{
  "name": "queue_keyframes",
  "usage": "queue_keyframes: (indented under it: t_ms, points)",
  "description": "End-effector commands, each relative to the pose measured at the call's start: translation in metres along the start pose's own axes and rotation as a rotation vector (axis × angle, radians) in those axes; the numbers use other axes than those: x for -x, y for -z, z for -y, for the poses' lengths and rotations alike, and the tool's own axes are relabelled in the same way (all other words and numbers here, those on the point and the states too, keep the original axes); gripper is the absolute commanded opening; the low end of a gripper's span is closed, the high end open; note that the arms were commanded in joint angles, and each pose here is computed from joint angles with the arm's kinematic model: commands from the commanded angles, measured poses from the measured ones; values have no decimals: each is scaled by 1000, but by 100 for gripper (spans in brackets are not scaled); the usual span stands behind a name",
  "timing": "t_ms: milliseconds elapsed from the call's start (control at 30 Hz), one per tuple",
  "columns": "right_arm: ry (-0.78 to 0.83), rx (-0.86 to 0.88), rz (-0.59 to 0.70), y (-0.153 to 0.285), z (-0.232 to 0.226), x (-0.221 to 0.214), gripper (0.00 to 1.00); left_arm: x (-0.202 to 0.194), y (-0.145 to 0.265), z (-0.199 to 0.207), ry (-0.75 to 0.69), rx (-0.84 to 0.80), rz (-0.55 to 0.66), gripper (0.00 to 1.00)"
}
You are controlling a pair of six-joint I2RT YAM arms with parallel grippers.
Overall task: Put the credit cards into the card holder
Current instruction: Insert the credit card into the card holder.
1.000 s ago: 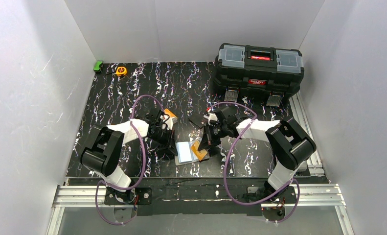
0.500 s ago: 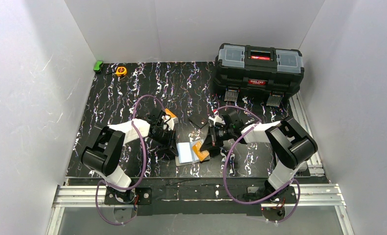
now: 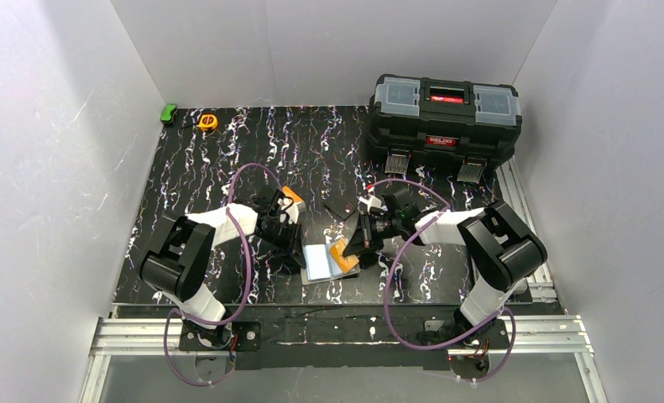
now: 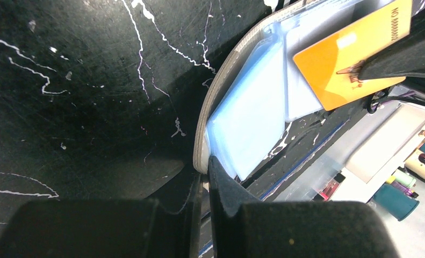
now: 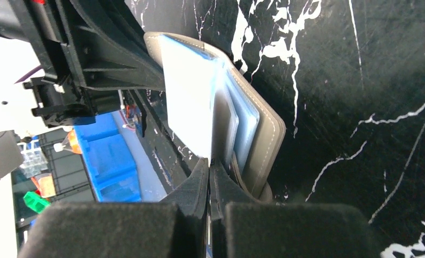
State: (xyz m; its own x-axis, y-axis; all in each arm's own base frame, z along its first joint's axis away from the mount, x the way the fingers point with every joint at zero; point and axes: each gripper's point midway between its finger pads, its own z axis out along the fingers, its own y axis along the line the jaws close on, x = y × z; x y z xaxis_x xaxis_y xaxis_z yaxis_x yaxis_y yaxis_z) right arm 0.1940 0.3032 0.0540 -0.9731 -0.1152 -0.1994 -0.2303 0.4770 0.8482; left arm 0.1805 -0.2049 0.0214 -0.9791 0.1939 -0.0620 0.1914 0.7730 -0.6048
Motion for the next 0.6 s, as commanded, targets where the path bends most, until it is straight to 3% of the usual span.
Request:
queue_keyframes:
  t_ms: [0,567]
  points:
    - [60,-46,-14,-8,-5,5,1,-1,2,0,-2,16,-7,6]
    - [53,-62,-54,-18,-4,8,1,1,3,4,-4,4,0,7]
